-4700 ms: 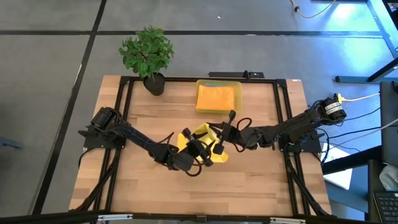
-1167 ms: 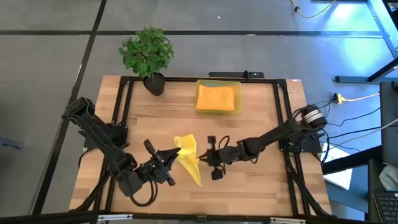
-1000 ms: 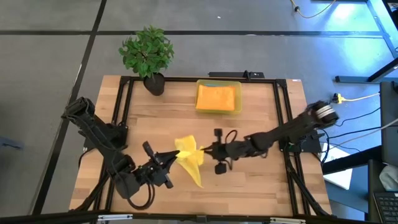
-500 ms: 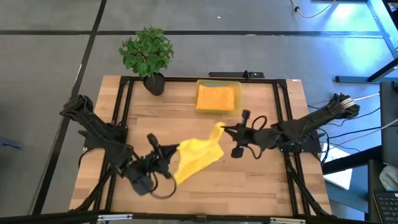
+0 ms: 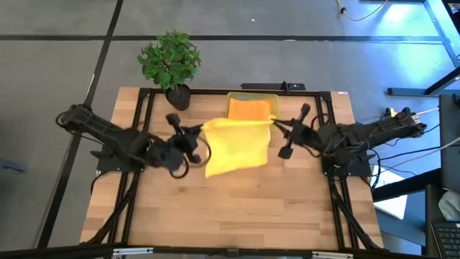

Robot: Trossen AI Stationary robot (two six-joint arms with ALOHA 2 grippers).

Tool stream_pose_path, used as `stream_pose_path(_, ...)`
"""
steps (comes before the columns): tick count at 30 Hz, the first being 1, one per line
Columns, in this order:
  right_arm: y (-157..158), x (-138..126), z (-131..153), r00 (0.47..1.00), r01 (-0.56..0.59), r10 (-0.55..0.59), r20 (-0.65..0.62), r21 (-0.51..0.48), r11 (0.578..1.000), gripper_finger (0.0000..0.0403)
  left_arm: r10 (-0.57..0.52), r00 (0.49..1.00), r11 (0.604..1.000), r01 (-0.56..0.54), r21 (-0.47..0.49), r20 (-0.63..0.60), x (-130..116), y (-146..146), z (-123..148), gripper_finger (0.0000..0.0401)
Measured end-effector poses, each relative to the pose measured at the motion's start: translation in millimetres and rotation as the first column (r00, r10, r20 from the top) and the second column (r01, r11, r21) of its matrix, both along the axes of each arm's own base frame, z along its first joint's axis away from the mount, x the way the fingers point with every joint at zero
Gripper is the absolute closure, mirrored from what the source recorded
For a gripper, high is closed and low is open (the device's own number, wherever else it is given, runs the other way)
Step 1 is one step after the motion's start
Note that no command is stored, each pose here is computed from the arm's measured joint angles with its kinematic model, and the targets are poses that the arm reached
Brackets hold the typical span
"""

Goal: Fold microfiber towels
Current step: Fold the yellow microfiber towel

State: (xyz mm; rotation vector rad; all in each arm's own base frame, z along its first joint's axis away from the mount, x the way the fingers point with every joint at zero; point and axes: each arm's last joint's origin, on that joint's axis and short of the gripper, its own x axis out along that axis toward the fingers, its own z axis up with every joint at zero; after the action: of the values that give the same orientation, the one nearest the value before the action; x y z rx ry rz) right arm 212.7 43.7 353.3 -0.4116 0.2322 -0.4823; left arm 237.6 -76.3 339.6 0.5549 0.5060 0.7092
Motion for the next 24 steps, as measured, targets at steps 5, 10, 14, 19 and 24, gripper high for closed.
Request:
stream_pose_path(5,-16.3,-11.2,9.9,0.998,0.050,-0.050,0.038,-0.001,0.999,0.0403,0.012,1.000,0.999,-0.013,-0.030,-0.015,-1.8,30.9,11.5,0.0401)
stream_pose_path(10,-19.9,-17.7,12.3,0.999,0.019,-0.020,0.050,0.030,0.999,0.0403,-0.042,0.999,0.996,0.040,-0.076,-0.023,2.2,44.1,14.3,0.0401)
stream_pose_path(14,-13.2,-19.2,5.3,1.000,-0.025,0.025,0.002,0.066,0.998,0.0403,-0.070,0.998,0.992,0.069,-0.107,0.001,1.9,38.1,14.2,0.0401)
stream_pose_path(19,4.6,-22.1,-2.0,0.979,-0.199,0.205,-0.008,0.211,0.957,0.0403,-0.172,0.984,0.971,0.177,-0.161,0.049,-3.4,11.4,14.3,0.0401)
stream_pose_path(24,32.7,-26.9,-4.1,0.935,-0.345,0.355,0.021,0.291,0.892,0.0403,-0.297,0.949,0.930,0.312,-0.193,0.101,-17.3,-26.5,15.3,0.0401)
